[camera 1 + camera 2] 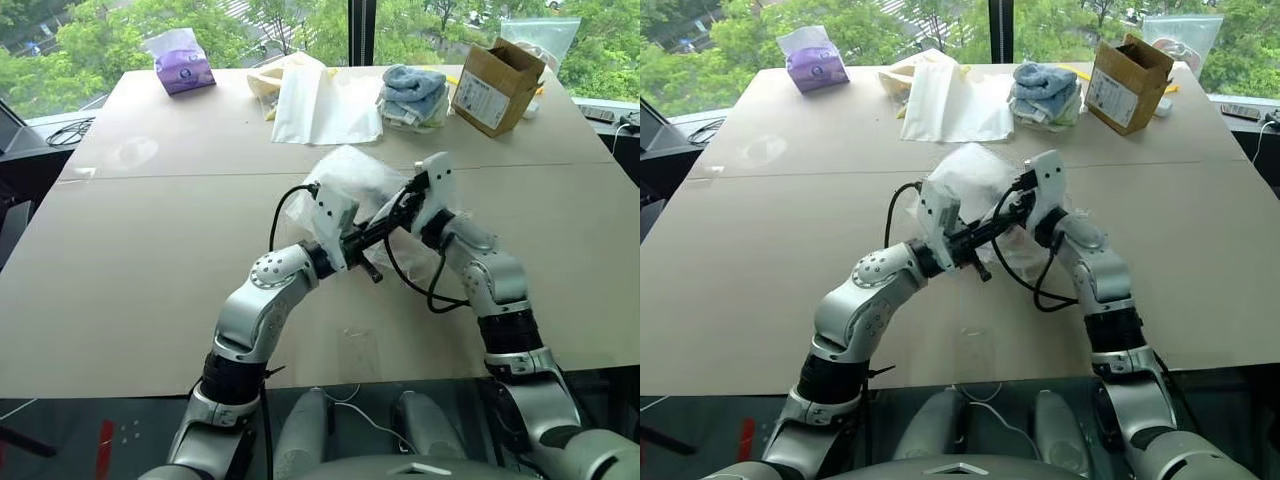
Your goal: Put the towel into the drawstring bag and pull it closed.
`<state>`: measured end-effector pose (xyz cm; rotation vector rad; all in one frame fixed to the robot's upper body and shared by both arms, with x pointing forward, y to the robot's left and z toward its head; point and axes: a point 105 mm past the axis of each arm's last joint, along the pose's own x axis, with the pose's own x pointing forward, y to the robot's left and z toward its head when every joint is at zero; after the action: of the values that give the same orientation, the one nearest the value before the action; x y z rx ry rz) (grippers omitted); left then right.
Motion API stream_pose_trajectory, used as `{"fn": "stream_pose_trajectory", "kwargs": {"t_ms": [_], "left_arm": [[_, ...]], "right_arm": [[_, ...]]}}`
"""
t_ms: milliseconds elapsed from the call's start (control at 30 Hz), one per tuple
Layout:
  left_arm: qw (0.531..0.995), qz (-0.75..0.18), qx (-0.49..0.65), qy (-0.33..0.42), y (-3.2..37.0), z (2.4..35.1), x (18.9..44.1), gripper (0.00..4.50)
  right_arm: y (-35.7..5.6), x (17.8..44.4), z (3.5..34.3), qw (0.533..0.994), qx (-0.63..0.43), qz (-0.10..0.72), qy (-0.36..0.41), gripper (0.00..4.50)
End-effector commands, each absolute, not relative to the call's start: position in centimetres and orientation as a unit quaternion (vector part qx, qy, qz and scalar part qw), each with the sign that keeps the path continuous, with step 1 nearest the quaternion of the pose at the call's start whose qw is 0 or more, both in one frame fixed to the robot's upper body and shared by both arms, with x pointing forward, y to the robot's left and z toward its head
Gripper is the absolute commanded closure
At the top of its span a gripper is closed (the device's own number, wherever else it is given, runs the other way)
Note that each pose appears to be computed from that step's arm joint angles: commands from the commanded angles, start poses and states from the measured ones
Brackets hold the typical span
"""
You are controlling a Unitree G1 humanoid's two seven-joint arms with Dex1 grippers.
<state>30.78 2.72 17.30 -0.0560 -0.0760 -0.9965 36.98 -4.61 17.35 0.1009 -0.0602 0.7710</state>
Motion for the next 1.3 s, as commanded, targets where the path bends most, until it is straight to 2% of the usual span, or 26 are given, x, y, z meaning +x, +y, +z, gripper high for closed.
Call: {"fn": "stream_pose_trajectory", "kwargs": {"t_ms": [33,133,533,667,767,967,1300], "left_arm": [[0.93,-0.351,-0.027,-0.101,7.3,20.8,34.1,4.5],[0.937,-0.329,-0.039,-0.107,7.7,21.2,34.5,4.5],[0.945,-0.302,-0.034,-0.123,8.4,21.6,34.6,4.5],[0.943,-0.31,-0.029,-0.12,8.2,21.3,34.3,4.5],[0.94,-0.32,-0.017,-0.114,8.0,21.0,34.0,4.5],[0.937,-0.33,-0.015,-0.11,7.5,20.6,33.5,4.5],[0.94,-0.323,-0.023,-0.109,7.8,20.6,33.7,4.5]], "right_arm": [[-1.6,32.7,16.6,0.865,0.012,0.501,-0.008,1.63],[-2.3,32.5,15.3,0.867,-0.027,0.498,0.016,1.63],[-3.6,34.2,14.2,0.896,0.005,0.443,0.04,1.63],[-3.1,34.3,14.7,0.898,0.038,0.437,0.035,1.63],[-2.8,34.6,15.5,0.902,0.113,0.415,0.042,1.63],[-2.5,34.4,15.1,0.894,0.211,0.384,0.09,1.63],[-2.1,33.5,14.7,0.899,0.146,0.404,0.085,1.63]]}}
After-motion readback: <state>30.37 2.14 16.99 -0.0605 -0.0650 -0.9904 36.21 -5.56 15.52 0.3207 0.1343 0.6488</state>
